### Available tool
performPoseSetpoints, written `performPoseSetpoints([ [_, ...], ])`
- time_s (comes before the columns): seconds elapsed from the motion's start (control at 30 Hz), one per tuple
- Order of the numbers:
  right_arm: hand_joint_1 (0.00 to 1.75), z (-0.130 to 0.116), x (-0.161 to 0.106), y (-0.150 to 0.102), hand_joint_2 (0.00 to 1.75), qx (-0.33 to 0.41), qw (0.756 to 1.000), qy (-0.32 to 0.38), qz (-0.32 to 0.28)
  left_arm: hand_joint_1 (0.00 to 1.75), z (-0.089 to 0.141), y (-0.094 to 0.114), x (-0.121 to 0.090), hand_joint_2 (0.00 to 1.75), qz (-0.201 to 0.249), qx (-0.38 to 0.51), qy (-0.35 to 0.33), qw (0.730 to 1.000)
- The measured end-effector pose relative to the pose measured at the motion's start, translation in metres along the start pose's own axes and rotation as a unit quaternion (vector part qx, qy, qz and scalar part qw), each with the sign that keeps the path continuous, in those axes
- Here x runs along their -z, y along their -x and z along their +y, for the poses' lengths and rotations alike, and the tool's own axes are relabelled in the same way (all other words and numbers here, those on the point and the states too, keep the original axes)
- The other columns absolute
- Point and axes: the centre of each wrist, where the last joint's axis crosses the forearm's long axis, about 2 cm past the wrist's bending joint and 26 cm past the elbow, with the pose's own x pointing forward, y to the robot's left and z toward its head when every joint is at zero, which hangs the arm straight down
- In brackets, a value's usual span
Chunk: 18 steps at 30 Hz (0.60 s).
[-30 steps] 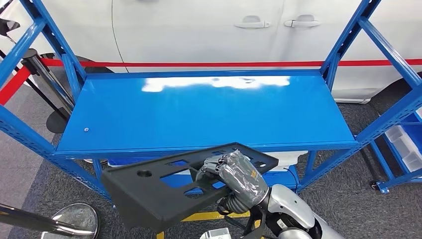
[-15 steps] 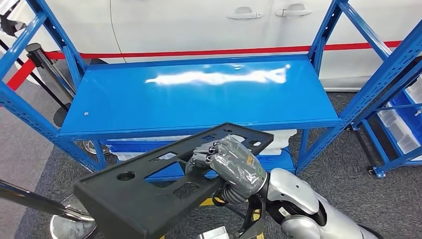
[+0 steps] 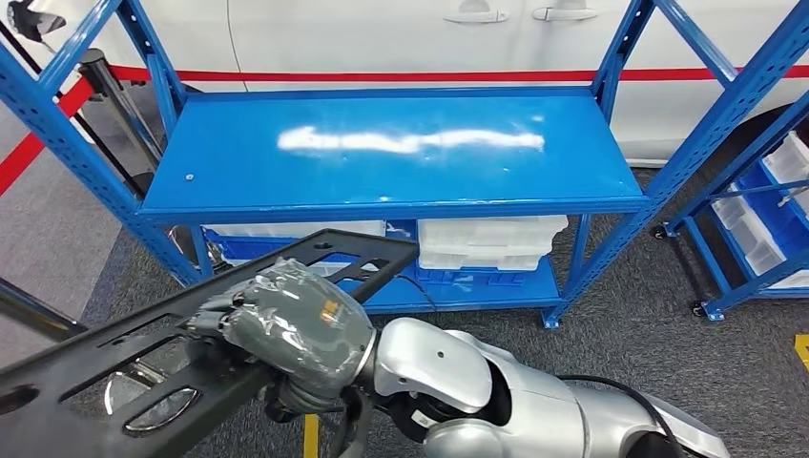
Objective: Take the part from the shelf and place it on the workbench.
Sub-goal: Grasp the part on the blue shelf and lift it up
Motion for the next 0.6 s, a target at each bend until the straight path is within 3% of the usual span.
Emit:
performPoseSetpoints([
  [0.17, 1.75, 0.004, 0.020, -0.005, 1.75, 0.009, 1.000, 0.005, -0.012, 0.00, 0.025, -0.003, -0.009, 1.75, 0.017, -0.014, -0.015, 1.000],
  [0.6, 1.75, 0.021, 0.015, -0.005, 1.75, 0.003, 1.000, 0.000, 0.006, 0.00, 0.023, 0.023, -0.010, 1.75, 0.026, -0.006, -0.009, 1.000],
])
